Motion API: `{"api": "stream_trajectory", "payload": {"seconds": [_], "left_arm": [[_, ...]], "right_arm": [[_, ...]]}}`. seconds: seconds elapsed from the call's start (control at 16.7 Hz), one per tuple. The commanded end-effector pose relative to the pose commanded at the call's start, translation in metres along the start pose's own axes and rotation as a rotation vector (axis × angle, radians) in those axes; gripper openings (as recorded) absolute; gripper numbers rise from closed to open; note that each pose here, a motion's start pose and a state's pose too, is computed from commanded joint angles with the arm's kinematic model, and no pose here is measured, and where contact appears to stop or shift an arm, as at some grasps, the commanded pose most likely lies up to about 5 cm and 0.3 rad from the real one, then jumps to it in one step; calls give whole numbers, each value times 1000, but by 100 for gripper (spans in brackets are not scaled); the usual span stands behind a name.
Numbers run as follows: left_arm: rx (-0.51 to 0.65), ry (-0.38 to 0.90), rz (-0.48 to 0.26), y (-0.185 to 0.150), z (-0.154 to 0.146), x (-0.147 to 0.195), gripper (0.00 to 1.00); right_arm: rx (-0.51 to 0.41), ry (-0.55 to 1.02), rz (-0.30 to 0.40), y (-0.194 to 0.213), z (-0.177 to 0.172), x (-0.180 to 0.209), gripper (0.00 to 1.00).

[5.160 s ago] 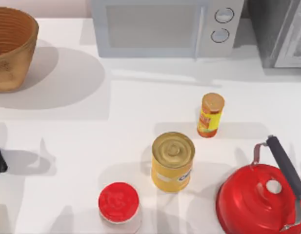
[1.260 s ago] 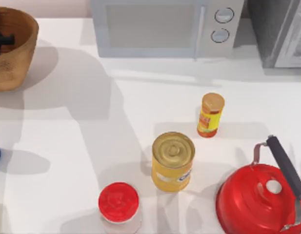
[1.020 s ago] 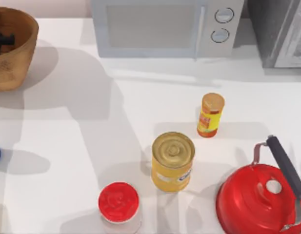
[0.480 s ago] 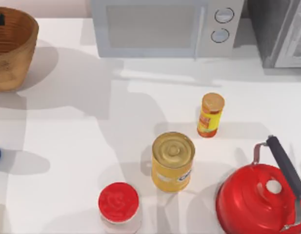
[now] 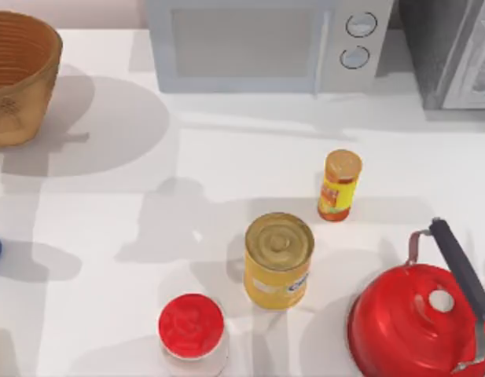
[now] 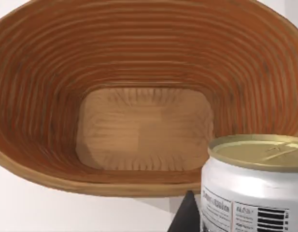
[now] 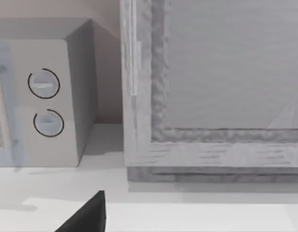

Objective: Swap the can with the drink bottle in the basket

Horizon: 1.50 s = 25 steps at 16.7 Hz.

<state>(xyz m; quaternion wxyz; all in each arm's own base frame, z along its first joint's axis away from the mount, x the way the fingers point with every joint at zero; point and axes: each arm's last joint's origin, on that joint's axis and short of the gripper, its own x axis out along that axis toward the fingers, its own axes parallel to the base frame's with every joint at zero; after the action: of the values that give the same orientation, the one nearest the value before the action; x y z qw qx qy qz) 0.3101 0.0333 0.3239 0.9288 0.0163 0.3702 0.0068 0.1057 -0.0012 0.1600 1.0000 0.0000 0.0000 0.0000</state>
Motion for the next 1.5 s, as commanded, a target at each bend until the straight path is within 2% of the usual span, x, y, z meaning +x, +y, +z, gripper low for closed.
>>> {"api": "stream_trajectory", "payload": {"seconds": [0.18,0.3,0.54,0.72,0.96,1.5], "left_arm": [[5,-197,6,-16,-60,-57,0],[3,-323,6,-24,-107,-77,0],[-9,-541,2,-34,-193,-75,0],[-21,-660,-6,-38,-234,-56,0],[-32,-751,-13,-40,-257,-38,0],[-33,-752,-22,-40,-256,-38,0]], "right_arm": [[0,0,0,0,0,0,100],[0,0,0,0,0,0,100],[0,0,0,0,0,0,100],[0,0,0,0,0,0,100],[0,0,0,0,0,0,100],[0,0,0,0,0,0,100]]}}
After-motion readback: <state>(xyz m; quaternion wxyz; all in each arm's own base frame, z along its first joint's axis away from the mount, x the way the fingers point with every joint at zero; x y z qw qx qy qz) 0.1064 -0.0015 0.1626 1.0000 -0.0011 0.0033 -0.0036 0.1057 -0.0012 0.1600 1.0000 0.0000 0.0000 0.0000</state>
